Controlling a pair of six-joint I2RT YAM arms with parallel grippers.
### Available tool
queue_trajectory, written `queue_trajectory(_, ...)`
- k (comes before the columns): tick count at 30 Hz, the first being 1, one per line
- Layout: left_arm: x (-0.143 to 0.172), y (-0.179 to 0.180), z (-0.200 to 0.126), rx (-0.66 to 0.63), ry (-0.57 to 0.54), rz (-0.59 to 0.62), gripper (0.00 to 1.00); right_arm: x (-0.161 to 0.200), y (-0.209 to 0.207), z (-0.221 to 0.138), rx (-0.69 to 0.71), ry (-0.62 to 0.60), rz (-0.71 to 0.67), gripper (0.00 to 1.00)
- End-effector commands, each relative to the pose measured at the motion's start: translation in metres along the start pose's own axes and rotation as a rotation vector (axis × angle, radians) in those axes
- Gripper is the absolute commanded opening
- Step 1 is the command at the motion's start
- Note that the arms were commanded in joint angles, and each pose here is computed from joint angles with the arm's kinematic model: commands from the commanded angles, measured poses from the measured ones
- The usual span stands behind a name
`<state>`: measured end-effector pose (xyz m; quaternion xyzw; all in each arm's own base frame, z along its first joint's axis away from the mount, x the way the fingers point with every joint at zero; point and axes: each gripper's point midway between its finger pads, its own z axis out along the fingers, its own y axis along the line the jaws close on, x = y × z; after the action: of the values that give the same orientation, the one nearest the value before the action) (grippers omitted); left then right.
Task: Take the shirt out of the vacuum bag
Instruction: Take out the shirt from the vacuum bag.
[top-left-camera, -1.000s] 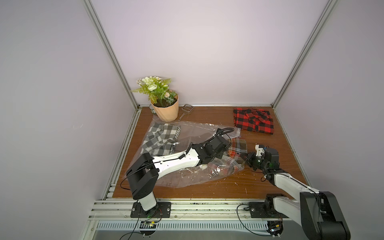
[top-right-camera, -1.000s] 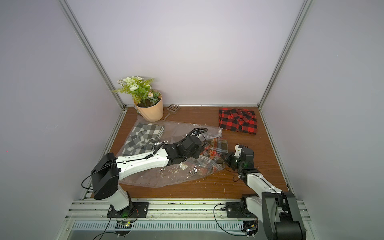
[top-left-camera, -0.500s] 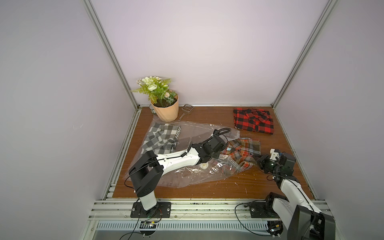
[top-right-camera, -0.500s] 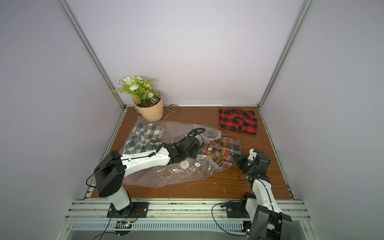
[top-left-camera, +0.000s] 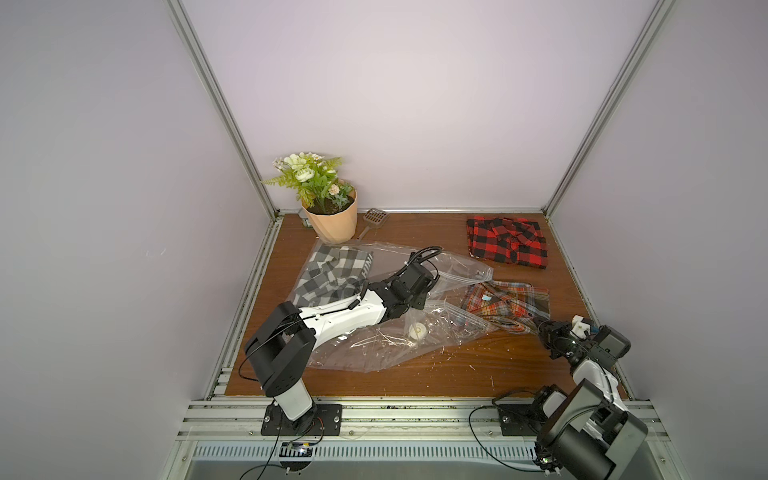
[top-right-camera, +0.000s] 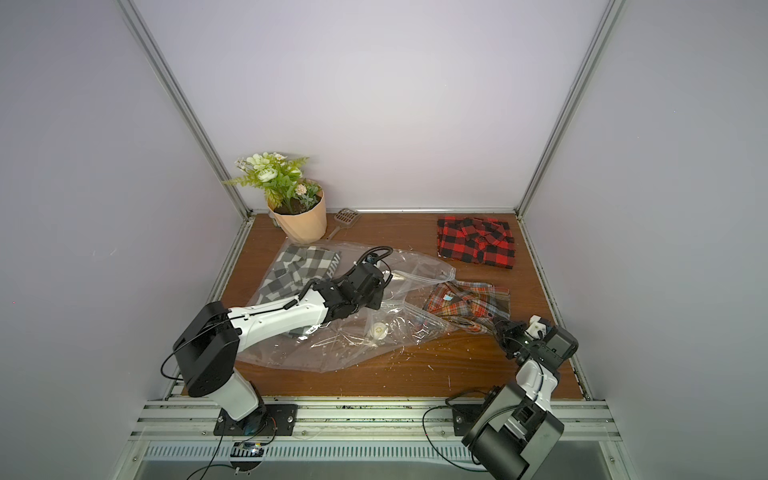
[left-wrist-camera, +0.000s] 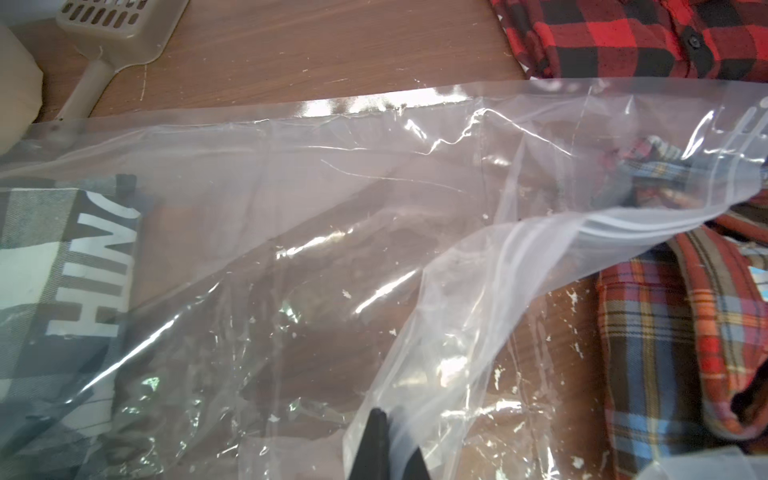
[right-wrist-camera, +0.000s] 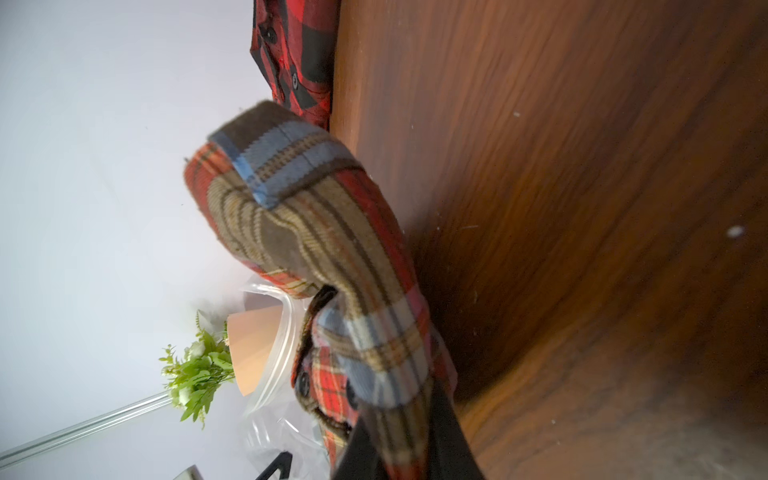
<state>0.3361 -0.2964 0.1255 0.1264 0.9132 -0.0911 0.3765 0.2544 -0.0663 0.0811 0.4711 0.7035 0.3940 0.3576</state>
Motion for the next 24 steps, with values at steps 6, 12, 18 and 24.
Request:
queue_trajectory(6,-0.006,0.018,0.023,-0.068,0.011,-0.004,0.0,-0.007,0.032,-0.01,-0.127,-0.038,-0.039,0.0)
queue_trajectory(12,-0.008,0.029,0.041,-0.08,0.025,-0.01,0.0,-0.017,0.057,-0.025,-0.123,-0.084,-0.048,0.0)
queue_trajectory(18,-0.011,0.033,0.06,-0.064,0.059,-0.018,0.0,-0.023,0.07,-0.029,-0.221,-0.106,0.019,0.0)
queue_trajectory(24,-0.01,0.002,0.079,0.067,0.091,-0.022,0.0,-0.021,0.133,-0.038,-0.417,-0.044,-0.023,0.0)
